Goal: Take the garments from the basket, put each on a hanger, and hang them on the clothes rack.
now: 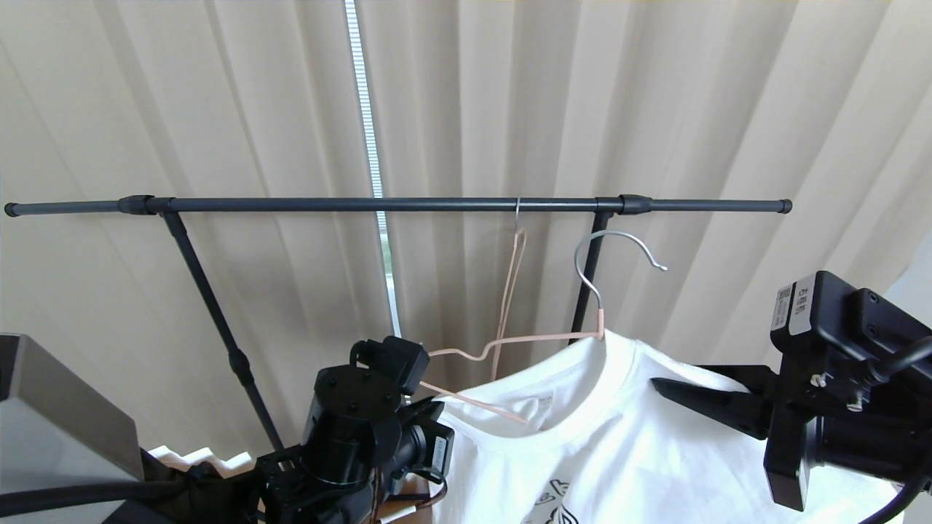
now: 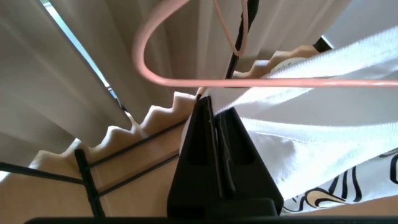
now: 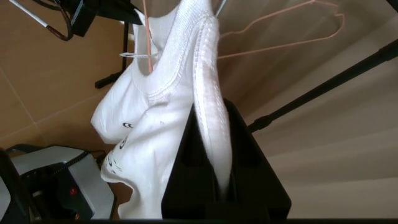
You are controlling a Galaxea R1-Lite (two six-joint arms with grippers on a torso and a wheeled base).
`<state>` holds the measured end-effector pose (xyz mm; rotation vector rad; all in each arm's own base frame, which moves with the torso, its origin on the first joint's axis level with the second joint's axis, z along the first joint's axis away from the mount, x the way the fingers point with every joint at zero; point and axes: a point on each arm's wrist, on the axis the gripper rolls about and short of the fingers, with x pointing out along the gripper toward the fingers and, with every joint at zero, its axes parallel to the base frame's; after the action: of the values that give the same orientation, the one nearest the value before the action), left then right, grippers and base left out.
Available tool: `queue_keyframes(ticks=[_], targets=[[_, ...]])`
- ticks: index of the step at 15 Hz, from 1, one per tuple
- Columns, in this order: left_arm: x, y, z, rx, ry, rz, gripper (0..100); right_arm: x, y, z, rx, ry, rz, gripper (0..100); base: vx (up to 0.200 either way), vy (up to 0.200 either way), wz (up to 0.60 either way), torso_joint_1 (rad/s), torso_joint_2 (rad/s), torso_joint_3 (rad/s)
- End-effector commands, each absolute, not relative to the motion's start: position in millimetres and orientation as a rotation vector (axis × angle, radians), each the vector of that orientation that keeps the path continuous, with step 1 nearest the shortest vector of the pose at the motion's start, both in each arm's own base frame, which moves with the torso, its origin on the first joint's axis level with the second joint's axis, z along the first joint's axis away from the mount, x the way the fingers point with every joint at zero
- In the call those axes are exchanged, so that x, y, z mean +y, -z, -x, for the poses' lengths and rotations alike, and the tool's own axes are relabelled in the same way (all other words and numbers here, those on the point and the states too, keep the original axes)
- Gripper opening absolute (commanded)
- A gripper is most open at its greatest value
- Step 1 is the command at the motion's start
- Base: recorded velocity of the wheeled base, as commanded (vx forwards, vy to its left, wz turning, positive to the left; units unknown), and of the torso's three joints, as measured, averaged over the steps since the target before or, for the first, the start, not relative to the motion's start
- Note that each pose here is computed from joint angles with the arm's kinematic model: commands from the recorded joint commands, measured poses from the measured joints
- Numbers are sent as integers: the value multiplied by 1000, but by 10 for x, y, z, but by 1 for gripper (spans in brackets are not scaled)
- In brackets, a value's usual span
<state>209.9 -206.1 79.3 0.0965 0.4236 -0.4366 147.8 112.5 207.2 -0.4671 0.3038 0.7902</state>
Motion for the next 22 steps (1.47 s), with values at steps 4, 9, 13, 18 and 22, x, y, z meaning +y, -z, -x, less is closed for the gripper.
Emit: queue_keyframes(ticks=[4,9,13,18,22], targets=[[-1904,-889,-2117,400,401,-92,0,1105,-2012,-1473,300,-801,459,0,0,0,0,0,0,0],[-1791,-907,-2185,393,362,-103,0,1062,-2003,-1486,305,-778,459,0,0,0,0,0,0,0],[-1765,-930,-2228,383,353,-107,0,1028,-1964,-1491,314,-767,482,0,0,0,0,0,0,0],[-1762,-964,-2236,367,357,-123,0,948,-1946,-1509,304,-736,536,0,0,0,0,0,0,0],[-1731,-1025,-2295,339,346,-144,0,901,-1940,-1474,276,-732,586,0,0,0,0,0,0,0]])
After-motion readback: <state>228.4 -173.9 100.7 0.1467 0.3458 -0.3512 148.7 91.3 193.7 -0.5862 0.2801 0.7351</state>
